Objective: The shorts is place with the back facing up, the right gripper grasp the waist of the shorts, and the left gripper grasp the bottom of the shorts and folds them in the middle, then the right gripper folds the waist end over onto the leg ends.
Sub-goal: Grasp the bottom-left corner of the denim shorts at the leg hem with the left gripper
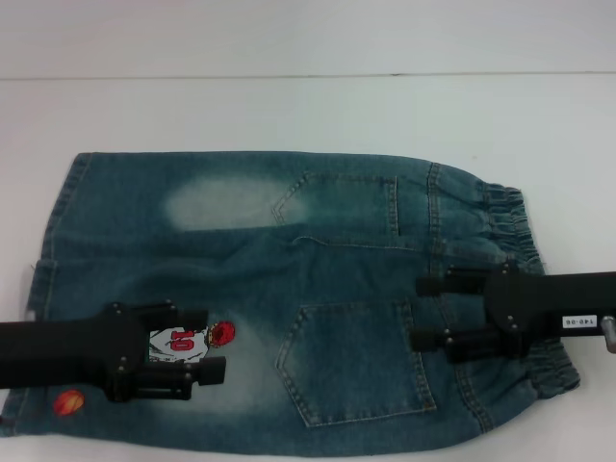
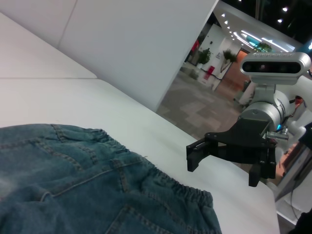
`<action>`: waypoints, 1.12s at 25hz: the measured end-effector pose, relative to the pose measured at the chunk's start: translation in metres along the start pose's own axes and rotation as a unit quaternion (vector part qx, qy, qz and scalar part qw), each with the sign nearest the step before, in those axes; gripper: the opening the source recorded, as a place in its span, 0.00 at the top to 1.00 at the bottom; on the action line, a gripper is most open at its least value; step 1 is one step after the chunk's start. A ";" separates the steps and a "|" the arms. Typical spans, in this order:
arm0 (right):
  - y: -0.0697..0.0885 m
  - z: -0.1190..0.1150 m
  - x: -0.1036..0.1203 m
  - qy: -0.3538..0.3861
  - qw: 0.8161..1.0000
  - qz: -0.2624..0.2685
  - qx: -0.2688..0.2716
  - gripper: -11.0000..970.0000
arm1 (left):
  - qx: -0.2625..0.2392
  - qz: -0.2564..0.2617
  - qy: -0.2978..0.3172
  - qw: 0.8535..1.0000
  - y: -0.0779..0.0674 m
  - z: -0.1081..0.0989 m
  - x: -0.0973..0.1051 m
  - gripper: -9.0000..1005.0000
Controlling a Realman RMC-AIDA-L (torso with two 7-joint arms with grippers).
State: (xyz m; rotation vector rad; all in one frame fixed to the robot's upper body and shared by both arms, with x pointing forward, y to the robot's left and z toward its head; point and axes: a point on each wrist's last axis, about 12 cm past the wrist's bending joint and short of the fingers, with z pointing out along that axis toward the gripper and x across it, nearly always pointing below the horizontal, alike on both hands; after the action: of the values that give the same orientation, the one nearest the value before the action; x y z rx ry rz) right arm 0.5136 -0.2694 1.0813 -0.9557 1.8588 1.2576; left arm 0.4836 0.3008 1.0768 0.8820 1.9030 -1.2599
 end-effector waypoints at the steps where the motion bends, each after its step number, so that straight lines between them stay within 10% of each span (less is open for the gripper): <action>1: -0.001 0.002 -0.003 0.000 1.000 -0.003 -0.001 0.04 | -0.002 0.000 0.000 1.000 0.000 -0.001 -0.001 0.12; 28: -0.003 0.003 -0.007 -0.012 1.000 -0.005 0.007 0.04 | -0.077 -0.044 0.043 0.995 0.013 -0.032 -0.013 0.11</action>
State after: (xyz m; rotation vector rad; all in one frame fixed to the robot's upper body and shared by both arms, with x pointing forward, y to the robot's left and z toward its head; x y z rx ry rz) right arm 0.5202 -0.2663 1.0848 -0.9376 1.8393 1.2423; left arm 0.4955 0.3328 1.0913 0.7909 2.0959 -1.1224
